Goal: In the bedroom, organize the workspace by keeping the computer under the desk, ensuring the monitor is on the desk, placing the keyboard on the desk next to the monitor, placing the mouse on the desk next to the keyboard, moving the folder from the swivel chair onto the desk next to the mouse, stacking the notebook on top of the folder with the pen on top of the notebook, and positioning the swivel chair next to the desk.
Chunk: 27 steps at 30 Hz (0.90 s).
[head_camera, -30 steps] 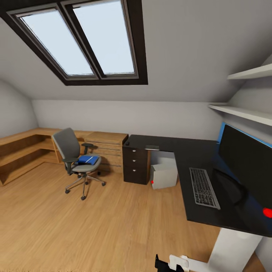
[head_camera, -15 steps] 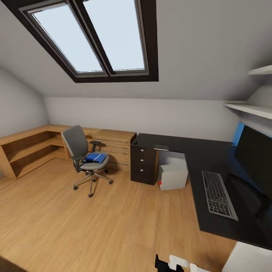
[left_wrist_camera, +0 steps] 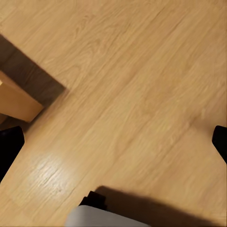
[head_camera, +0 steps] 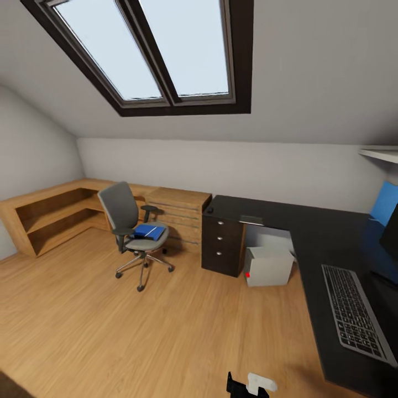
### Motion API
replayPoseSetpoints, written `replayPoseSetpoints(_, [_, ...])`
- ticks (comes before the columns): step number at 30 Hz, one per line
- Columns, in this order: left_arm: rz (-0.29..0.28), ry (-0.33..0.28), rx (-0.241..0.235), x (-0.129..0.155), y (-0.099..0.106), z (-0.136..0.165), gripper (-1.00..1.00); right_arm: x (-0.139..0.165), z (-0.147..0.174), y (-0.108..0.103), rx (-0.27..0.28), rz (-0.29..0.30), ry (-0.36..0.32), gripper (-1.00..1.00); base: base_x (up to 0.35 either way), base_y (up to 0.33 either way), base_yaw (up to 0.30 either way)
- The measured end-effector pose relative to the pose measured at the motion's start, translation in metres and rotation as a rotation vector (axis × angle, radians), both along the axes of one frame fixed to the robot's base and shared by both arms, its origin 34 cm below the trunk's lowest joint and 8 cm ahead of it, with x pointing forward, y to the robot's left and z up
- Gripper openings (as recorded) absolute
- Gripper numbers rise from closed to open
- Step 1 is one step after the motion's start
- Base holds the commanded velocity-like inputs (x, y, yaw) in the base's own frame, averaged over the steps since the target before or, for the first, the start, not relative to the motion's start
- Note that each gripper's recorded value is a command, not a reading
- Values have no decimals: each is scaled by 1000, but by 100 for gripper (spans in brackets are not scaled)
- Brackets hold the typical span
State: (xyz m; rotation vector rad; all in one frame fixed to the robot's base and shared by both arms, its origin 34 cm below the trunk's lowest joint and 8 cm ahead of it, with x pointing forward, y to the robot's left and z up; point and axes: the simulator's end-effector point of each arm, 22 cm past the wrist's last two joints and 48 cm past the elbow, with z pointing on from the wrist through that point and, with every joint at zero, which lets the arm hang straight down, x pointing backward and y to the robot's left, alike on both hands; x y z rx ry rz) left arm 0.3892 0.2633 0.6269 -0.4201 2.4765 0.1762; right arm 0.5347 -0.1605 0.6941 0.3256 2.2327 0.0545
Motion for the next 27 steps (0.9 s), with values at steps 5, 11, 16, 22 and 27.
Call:
replayPoseSetpoints(5, [0,7,0,-2,0,-2,100,-2,-3,0,0,0,8,100,138,0,121])
replayPoseSetpoints(11, [-1,15,1,-4,0,-4,100,-4,-6,0,0,0,16,100,34,0,117])
replayPoseSetpoints(16, [-1,21,1,-7,0,-6,100,-6,-9,0,0,0,23,100,102,0,113])
replayPoseSetpoints(22, [-2,27,1,-9,0,-7,100,-8,-12,0,1,-4,29,100,285,0,61])
replayPoseSetpoints(27, [-1,28,1,-9,0,-7,100,-8,-12,-2,1,-7,31,100,316,0,11])
